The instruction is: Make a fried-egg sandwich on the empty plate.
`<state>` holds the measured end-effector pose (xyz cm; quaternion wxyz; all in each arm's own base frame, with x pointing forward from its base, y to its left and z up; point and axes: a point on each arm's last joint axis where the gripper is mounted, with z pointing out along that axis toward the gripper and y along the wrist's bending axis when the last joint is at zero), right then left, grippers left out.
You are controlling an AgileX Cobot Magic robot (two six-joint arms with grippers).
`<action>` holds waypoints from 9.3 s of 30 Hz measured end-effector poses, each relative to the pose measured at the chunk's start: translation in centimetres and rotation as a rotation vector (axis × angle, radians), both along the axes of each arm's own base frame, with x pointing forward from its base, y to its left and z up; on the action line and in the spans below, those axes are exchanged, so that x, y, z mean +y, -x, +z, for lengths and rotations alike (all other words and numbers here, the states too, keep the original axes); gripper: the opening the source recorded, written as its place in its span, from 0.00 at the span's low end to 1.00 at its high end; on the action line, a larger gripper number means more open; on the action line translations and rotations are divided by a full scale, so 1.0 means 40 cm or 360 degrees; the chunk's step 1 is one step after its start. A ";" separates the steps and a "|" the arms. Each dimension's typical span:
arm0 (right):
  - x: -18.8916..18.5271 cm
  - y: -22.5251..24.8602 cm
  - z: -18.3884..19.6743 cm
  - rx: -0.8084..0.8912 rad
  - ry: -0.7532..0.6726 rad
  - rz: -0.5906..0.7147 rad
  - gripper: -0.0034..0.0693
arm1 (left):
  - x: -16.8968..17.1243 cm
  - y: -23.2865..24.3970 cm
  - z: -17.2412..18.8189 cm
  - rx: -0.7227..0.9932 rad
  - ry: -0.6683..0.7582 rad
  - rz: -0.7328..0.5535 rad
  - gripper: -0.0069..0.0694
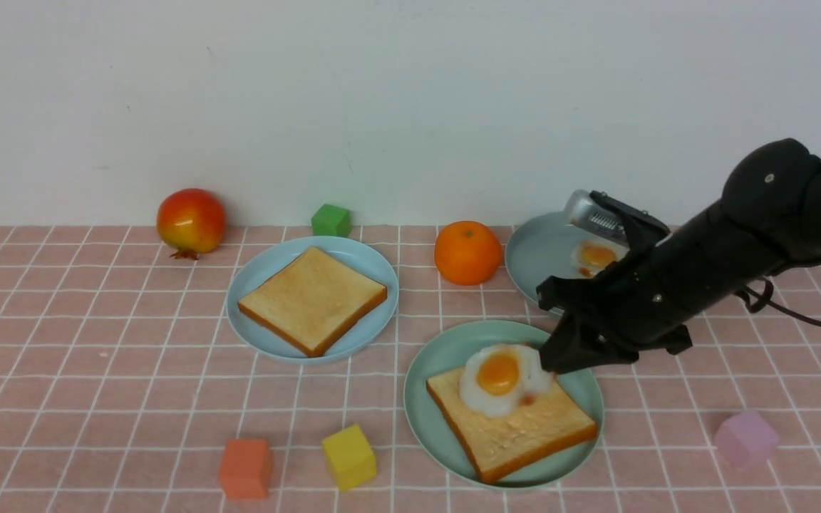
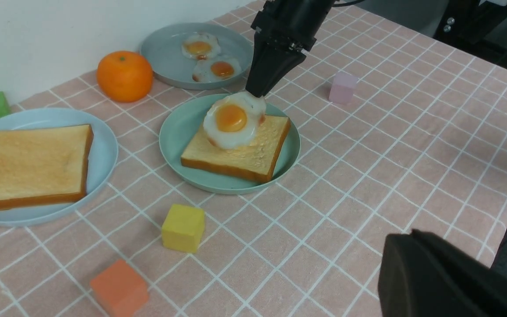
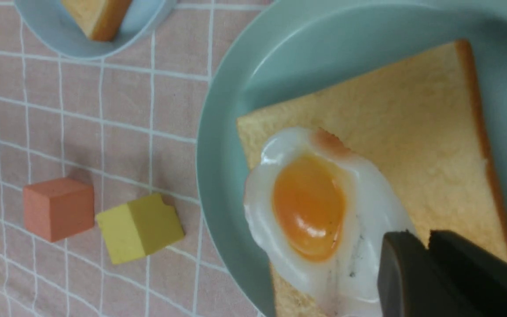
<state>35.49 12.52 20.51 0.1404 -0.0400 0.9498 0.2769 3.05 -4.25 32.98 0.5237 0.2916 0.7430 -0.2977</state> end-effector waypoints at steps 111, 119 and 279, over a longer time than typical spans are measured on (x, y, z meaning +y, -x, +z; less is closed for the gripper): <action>-0.202 0.768 0.505 -0.1007 0.0266 0.0368 0.08 | -0.348 -1.014 -0.412 0.0665 -0.1146 0.0431 0.56; -0.201 0.768 0.505 -0.1006 0.0259 0.0370 0.08 | -0.345 -1.012 -0.416 0.0703 -0.1193 0.0421 0.24; -0.280 0.901 0.434 -0.1245 0.0395 -0.0572 0.04 | -0.026 -0.027 -0.116 -0.0205 0.0423 0.0030 0.11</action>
